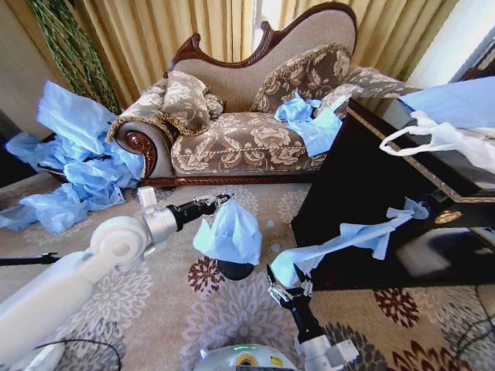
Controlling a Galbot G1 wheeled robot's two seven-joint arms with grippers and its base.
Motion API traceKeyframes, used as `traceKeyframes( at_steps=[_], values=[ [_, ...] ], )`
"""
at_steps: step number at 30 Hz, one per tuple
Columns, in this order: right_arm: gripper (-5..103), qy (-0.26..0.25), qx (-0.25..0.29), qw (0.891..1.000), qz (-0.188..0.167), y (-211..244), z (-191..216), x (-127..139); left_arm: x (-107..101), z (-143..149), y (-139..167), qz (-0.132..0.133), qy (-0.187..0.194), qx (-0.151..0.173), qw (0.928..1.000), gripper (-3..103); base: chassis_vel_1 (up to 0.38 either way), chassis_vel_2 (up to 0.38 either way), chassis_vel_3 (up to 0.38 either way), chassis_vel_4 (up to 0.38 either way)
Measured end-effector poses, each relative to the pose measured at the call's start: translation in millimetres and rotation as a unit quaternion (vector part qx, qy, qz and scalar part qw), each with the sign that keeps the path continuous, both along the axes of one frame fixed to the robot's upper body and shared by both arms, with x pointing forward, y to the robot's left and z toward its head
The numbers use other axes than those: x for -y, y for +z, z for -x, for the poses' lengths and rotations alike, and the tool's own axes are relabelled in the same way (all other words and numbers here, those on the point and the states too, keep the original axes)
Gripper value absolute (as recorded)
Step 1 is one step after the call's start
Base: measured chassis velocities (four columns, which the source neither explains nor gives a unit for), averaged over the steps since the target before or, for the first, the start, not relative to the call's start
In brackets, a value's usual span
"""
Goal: Place a garbage bag over the trash bin.
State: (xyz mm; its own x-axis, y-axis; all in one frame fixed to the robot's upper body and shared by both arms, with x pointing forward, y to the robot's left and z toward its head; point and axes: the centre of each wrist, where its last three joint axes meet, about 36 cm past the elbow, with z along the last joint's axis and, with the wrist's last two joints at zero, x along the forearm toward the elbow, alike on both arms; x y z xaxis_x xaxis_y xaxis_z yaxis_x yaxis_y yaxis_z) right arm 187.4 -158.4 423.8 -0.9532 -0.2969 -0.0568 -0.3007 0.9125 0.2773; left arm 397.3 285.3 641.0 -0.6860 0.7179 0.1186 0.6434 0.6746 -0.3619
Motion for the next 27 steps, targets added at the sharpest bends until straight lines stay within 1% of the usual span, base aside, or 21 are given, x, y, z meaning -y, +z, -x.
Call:
traceKeyframes(
  at_steps=[1,5,7,8,10,11,13,15,18,20,21,22,23,24,27],
  values=[
    [86,0.001,0.006,1.0,0.002,5,1,1,-1,-1,1,0.001,0.0,0.001,1.0,0,0.0,0.0,0.0,0.0],
    [89,0.002,0.041,0.999,0.014,35,3,10,-5,-5,3,0.001,-0.002,0.002,1.0,0,0.0,0.0,0.0,0.0],
    [89,0.005,0.047,0.999,0.017,40,4,11,-5,-6,3,0.002,-0.003,0.002,1.0,0,0.0,0.0,0.0,0.0],
    [90,0.01,0.051,0.998,0.019,45,3,13,-4,-6,2,0.002,-0.005,0.001,1.0,0,0.0,0.0,0.0,0.0],
    [83,0.02,0.051,0.998,0.013,49,-2,17,-2,-7,1,0.005,-0.009,-0.001,0.9999,0,0.0,0.0,0.0,0.0],
    [83,0.02,0.051,0.998,0.013,49,-2,17,-2,-7,1,0.005,-0.009,-0.001,0.9999,0,0.0,0.0,0.0,0.0],
    [75,0.033,0.043,0.999,-0.002,52,-10,20,-1,-7,-1,0.008,-0.013,-0.003,0.9999,0,0.0,0.0,0.0,0.0],
    [75,0.036,0.041,0.999,-0.007,52,-12,20,0,-7,-1,0.008,-0.014,-0.003,0.9999,0,0.0,0.0,0.0,0.0],
    [63,0.066,0.011,0.997,-0.047,57,-28,25,0,-6,-2,0.007,-0.02,-0.004,0.9998,0,0.0,0.0,0.0,0.0],
    [63,0.073,0.005,0.996,-0.054,58,-32,26,0,-6,-2,0.006,-0.02,-0.004,0.9998,0,0.0,0.0,0.0,0.0],
    [55,0.087,-0.007,0.994,-0.067,59,-38,27,0,-5,-2,0.005,-0.021,-0.004,0.9997,0,0.0,0.0,0.0,0.0],
    [51,0.102,-0.019,0.991,-0.08,60,-43,28,0,-5,-3,0.005,-0.023,-0.004,0.9997,0,0.0,0.0,0.0,0.0],
    [51,0.112,-0.028,0.989,-0.088,61,-47,28,0,-5,-3,0.004,-0.024,-0.004,0.9997,0,0.0,0.0,0.0,0.0],
    [51,0.112,-0.028,0.989,-0.088,61,-47,28,0,-5,-3,0.004,-0.024,-0.004,0.9997,0,0.0,0.0,0.0,0.0],
    [38,0.146,-0.062,0.981,-0.116,64,-54,27,1,-2,-2,0.0,-0.029,-0.004,0.9996,0,0.0,0.0,0.0,0.0]
  ],
)
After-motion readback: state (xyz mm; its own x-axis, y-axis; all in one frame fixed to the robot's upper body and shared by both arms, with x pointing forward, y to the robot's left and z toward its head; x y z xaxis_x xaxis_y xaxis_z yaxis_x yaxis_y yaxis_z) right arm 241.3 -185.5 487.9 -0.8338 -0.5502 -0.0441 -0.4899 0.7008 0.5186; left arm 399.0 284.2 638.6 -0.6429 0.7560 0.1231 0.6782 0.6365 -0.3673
